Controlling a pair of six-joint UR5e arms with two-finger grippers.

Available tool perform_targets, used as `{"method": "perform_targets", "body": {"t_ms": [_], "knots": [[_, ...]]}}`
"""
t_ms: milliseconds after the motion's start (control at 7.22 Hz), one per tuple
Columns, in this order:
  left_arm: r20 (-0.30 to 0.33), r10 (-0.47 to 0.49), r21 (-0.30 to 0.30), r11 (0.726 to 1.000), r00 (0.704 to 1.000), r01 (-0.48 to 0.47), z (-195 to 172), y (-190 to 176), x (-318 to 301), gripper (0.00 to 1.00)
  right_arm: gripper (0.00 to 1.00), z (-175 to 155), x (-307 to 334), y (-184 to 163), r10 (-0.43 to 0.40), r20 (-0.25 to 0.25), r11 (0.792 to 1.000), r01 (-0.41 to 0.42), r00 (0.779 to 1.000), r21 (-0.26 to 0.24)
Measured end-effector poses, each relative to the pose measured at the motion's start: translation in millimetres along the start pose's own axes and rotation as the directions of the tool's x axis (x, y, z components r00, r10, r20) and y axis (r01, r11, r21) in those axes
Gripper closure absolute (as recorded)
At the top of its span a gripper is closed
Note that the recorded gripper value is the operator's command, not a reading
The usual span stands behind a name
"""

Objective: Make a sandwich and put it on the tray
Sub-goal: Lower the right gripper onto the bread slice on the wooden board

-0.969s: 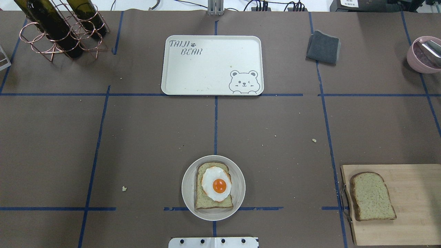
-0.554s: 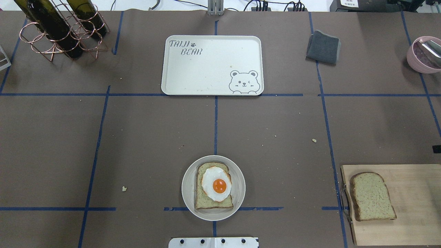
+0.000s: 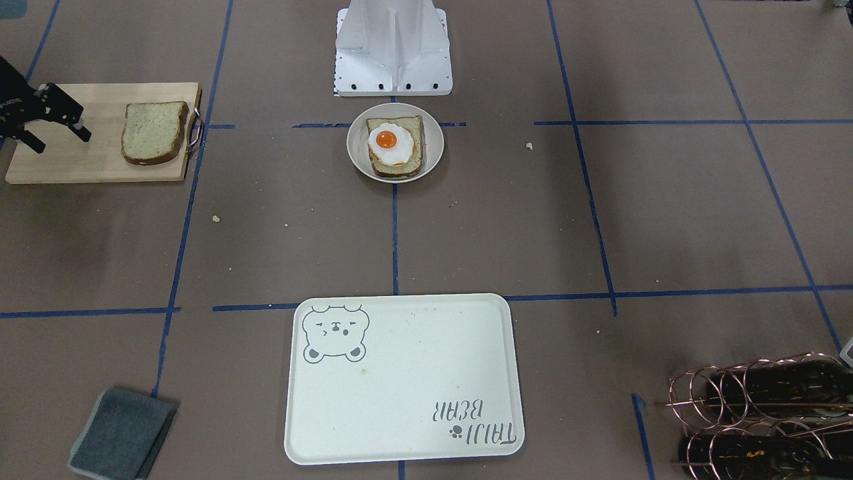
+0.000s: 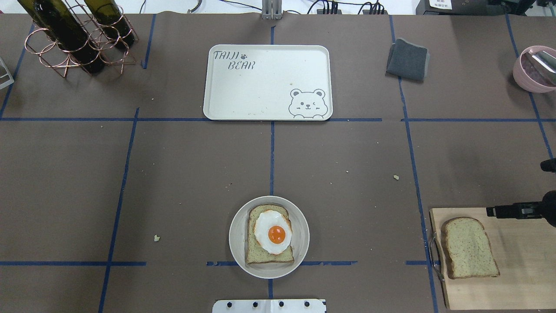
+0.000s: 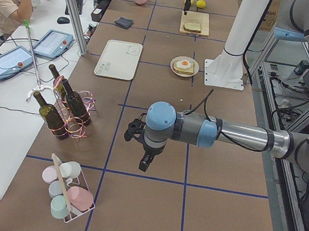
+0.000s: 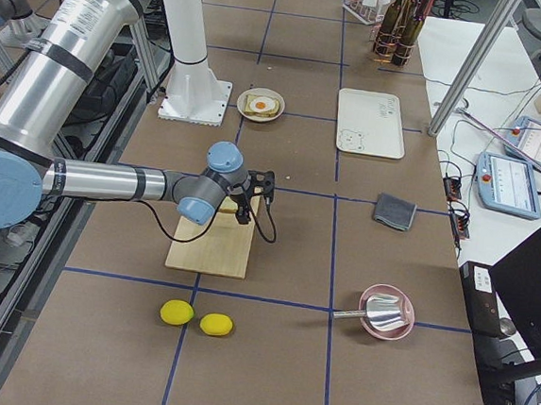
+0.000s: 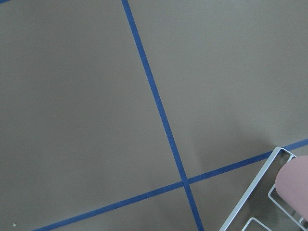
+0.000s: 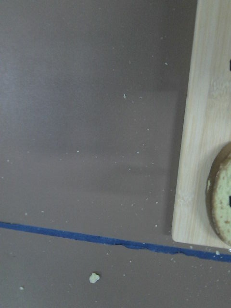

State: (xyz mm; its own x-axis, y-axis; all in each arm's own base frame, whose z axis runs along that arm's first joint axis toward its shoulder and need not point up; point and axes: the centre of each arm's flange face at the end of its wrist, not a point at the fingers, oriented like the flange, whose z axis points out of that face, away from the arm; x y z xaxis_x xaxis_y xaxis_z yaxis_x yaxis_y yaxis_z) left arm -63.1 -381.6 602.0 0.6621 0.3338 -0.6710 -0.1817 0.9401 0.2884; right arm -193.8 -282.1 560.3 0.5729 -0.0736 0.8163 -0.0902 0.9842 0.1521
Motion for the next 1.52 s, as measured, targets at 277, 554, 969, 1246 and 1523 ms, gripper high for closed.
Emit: {"method": "perform_targets", "body": {"t_ms": [277, 554, 969, 1246, 1523], "knots": [[0.000, 0.002, 0.002, 1.000, 1.000, -0.002, 0, 0, 0, 0.00, 0.27, 13, -5, 17, -0.021, -0.025, 1.000, 0.021, 0.999, -0.019], [0.001, 0.002, 0.002, 1.000, 1.000, -0.002, 0, 0, 0, 0.00, 0.27, 25, -14, 30, -0.033, -0.034, 0.999, 0.032, 0.999, -0.034], [0.001, 0.003, 0.003, 1.000, 1.000, -0.003, 0, 0, 0, 0.00, 0.36, 34, -22, 42, -0.058, -0.033, 0.997, 0.056, 0.998, -0.054], [0.001, 0.005, 0.004, 1.000, 1.000, -0.005, -1, -1, 1, 0.00, 0.40, 37, -25, 46, -0.066, -0.032, 0.996, 0.064, 0.997, -0.063], [0.003, 0.012, 0.011, 1.000, 1.000, -0.012, -2, -2, 1, 0.00, 0.70, 39, -26, 49, -0.071, -0.031, 0.995, 0.069, 0.997, -0.070]]}}
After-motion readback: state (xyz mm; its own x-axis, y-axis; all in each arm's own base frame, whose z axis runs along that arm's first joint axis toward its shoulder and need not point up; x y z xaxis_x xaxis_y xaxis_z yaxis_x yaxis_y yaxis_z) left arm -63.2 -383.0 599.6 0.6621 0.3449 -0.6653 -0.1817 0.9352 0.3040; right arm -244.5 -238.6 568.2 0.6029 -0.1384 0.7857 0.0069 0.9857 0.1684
